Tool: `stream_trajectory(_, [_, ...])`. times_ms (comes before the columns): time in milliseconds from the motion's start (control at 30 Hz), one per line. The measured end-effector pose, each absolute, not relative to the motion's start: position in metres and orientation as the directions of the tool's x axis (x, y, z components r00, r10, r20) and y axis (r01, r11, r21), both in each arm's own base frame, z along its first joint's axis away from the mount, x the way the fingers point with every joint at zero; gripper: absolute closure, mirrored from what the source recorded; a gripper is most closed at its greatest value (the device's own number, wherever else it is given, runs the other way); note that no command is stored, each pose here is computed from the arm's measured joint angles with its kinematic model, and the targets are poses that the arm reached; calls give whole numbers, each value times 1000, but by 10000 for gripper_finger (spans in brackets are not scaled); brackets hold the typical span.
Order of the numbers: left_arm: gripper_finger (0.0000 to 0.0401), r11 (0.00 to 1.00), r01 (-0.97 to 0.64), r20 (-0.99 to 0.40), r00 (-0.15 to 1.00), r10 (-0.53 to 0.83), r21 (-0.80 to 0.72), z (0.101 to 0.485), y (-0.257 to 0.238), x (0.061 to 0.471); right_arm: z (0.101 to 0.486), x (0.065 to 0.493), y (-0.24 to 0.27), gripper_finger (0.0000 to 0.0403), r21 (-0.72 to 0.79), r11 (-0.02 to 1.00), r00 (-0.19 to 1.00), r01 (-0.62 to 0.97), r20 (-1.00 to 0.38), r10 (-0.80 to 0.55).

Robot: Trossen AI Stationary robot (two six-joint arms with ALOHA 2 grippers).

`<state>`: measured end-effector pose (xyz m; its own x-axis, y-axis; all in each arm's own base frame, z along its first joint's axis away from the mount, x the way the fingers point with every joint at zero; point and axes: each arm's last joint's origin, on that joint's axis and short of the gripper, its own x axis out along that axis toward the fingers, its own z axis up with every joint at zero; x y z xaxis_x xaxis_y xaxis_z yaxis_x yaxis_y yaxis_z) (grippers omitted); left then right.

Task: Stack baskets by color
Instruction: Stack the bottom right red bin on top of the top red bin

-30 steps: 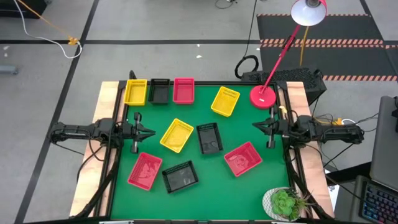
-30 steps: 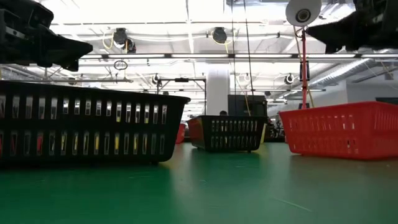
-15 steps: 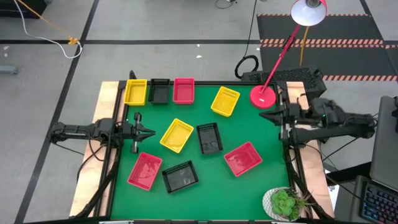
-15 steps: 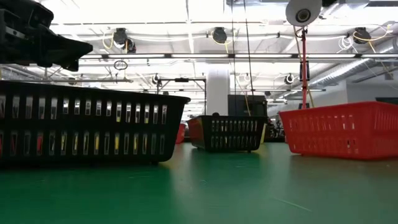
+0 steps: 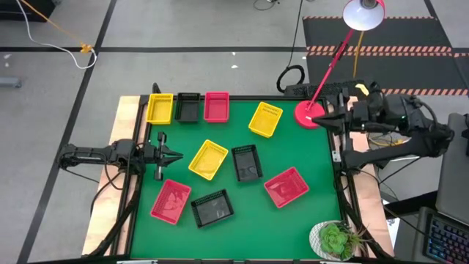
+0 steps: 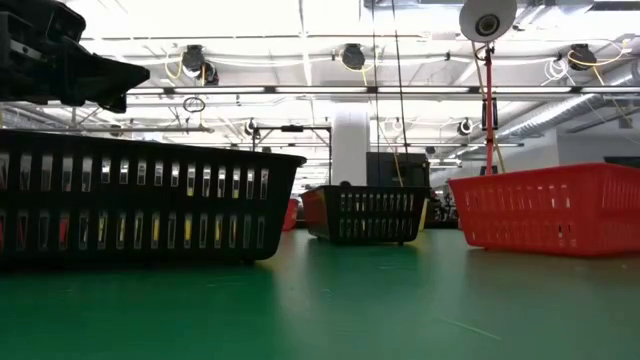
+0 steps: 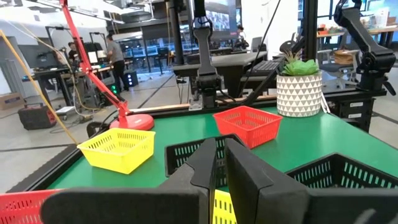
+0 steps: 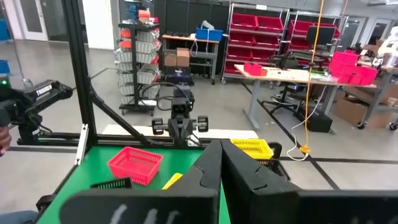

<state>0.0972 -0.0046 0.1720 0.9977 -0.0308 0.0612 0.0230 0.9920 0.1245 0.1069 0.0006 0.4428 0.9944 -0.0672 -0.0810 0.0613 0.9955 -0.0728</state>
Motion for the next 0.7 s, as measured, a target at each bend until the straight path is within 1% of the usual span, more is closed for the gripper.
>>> stream_trajectory(300, [364,994,20,63,998,-27,105,172,-4,97,446,115,1,403,-70,996,993,62,-97,-68])
stream_trajectory(367, [364,997,-10,109,994,2,73,177,-4,97,446,116,1,403,-74,995,993,62,-100,-69])
stream_trajectory(433, [364,999,-41,175,984,40,0,185,-2,95,446,116,1,403,-73,995,993,62,-100,-69])
stream_trajectory(500, [365,999,-41,183,982,45,-22,195,-2,93,446,116,1,403,-73,995,993,62,-100,-70])
stream_trajectory(567, [371,999,-41,153,987,44,-22,209,-2,90,446,116,1,403,-73,995,993,63,-100,-70])
stream_trajectory(633, [388,999,-42,105,994,43,-8,226,-2,88,446,116,1,403,-74,995,993,63,-100,-70])
stream_trajectory(700, [396,999,-44,97,994,43,16,251,-2,86,446,116,1,403,-75,995,993,63,-100,-70])
